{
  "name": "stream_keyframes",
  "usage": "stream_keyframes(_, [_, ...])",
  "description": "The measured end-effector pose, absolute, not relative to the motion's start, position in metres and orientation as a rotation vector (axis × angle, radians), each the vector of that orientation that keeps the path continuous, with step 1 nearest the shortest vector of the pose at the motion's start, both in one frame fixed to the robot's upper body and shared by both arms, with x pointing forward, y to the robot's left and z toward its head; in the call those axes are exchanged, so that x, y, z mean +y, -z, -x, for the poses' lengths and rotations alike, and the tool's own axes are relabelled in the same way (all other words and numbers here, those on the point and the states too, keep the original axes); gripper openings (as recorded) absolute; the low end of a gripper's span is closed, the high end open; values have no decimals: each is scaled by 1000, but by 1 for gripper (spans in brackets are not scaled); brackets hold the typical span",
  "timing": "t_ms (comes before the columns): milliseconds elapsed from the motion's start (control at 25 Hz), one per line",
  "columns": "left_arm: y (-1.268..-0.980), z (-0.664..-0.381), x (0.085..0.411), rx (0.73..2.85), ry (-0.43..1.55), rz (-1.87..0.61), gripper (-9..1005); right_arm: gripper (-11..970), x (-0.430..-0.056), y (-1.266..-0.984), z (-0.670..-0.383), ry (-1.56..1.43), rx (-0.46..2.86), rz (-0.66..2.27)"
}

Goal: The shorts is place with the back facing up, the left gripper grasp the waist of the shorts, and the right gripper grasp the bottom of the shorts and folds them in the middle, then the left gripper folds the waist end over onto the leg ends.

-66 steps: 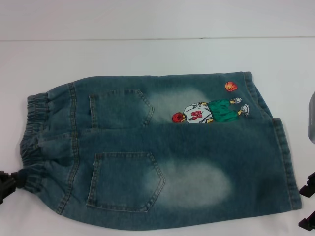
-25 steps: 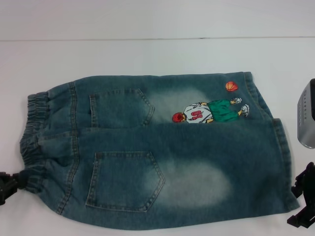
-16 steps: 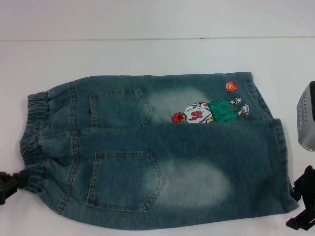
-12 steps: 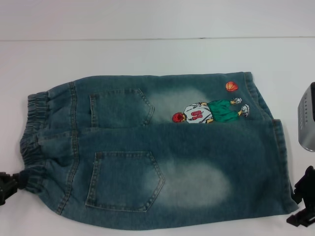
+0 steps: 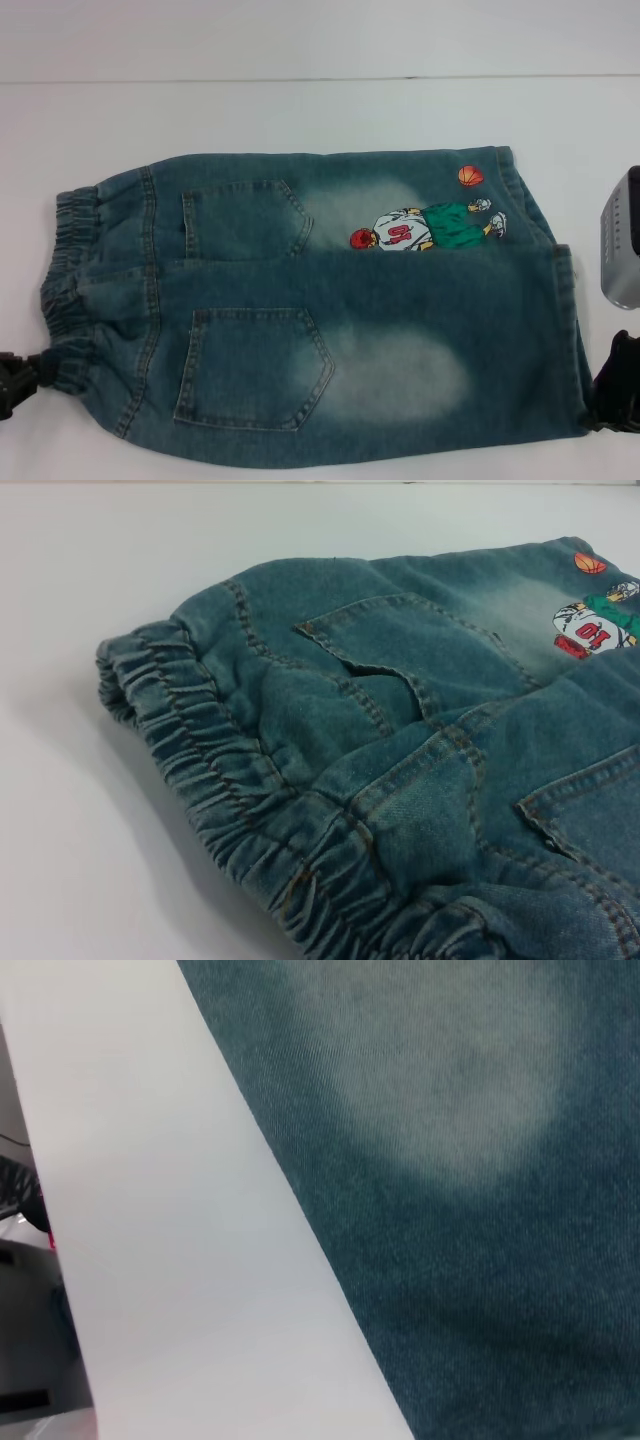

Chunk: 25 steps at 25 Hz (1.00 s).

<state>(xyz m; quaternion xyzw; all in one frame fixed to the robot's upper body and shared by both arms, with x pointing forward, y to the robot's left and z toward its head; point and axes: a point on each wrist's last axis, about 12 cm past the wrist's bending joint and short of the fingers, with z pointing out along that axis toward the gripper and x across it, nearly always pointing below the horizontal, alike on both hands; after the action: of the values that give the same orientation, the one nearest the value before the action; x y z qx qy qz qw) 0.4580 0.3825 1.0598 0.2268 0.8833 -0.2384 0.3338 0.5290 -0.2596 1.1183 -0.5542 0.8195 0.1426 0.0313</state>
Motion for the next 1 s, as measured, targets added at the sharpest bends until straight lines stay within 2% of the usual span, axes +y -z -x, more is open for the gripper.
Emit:
stream_keyframes(160, [-1059,-457,383,2308,624,-589,53,60,-258,-1118,-527,-443,2499,1737])
stream_keyframes(520, [-1060,-453,385,2303,642,-554,54,35,-272,-1126,-524,-432,2389,1726])
stream_keyframes(840, [-1082,-443,404,2185,718,-432,54,34,-313,-1161,-528,-495,2181,1562])
stream_keyframes(1000, [-1092,-445,409,2119,709,-395,54,34,-321,-1170,-533,-480,2071,1491])
